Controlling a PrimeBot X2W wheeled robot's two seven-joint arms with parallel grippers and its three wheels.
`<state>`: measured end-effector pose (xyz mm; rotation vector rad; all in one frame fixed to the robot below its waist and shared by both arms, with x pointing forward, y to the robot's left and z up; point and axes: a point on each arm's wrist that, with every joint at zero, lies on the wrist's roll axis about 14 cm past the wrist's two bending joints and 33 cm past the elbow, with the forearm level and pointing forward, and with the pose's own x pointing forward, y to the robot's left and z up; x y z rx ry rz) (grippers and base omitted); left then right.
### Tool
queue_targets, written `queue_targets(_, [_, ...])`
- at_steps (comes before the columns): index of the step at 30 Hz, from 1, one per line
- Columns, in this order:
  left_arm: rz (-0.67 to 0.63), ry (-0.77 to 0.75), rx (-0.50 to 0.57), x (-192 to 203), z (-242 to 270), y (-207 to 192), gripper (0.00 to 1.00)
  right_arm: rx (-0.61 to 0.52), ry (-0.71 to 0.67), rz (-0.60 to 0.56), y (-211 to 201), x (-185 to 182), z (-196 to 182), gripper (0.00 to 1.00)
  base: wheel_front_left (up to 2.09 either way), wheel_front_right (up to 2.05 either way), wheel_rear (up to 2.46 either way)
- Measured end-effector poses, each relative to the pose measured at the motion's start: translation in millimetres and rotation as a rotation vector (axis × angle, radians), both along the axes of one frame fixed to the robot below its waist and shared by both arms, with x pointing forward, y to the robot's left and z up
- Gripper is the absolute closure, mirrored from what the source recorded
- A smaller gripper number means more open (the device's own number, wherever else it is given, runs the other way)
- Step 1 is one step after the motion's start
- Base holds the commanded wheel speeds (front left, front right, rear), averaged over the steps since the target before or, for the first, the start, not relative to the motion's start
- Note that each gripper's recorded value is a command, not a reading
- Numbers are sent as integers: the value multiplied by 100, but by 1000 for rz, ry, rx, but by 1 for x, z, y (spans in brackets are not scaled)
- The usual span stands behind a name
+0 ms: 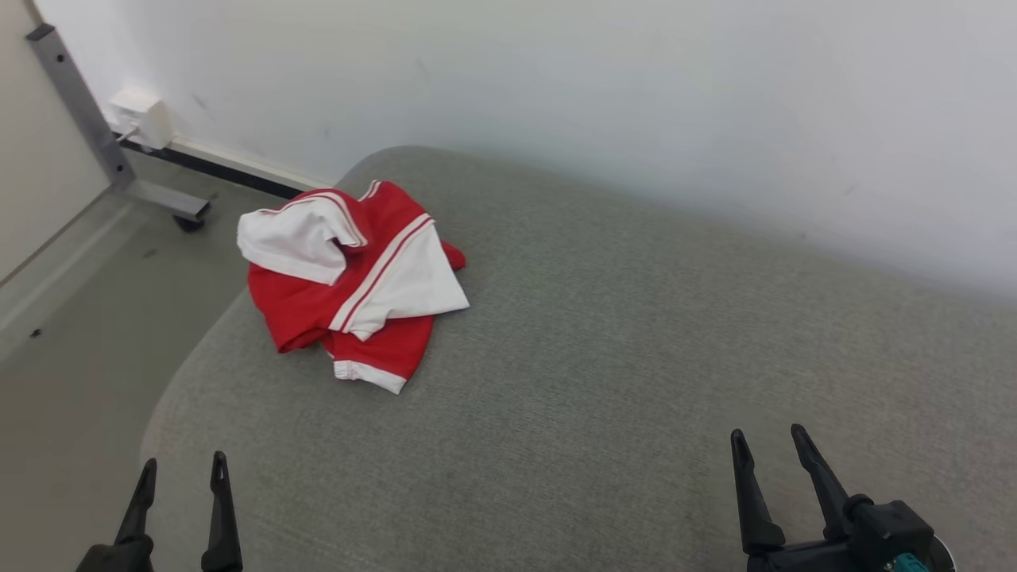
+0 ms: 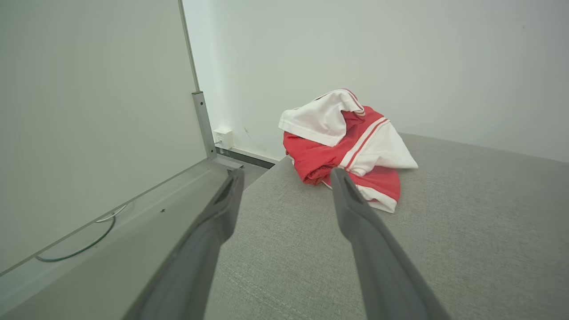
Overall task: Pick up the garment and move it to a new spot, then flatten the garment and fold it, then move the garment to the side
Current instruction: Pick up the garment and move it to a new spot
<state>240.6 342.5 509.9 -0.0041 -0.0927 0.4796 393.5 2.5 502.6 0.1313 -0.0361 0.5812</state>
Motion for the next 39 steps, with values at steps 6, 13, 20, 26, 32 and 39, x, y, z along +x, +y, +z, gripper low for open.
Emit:
queue_targets(6, [65, 9, 4, -21, -2, 14, 0, 1, 2, 57, 20, -2, 0, 0, 0, 0, 0])
queue_targets(13, [95, 4, 2, -29, 0, 20, 0, 4, 10, 77, 27, -3, -2, 0, 0, 0, 0])
queue_targets(20, [100, -5, -14, -19, 1, 24, 0, 0, 8, 66, 23, -1, -3, 0, 0, 0, 0])
queue_targets(26, [81, -98, 12, 26, 40, 40, 0, -14, -15, 25, 12, 14, -2, 0, 0, 0, 0])
queue_targets(32, [38, -180, 71, 96, 92, 58, 0, -41, -27, -51, -12, 42, -10, 0, 0, 0, 0])
queue_targets(39, [1, -149, 96, 157, 105, 64, 0, -57, -33, -168, -54, 69, -17, 0, 0, 0, 0])
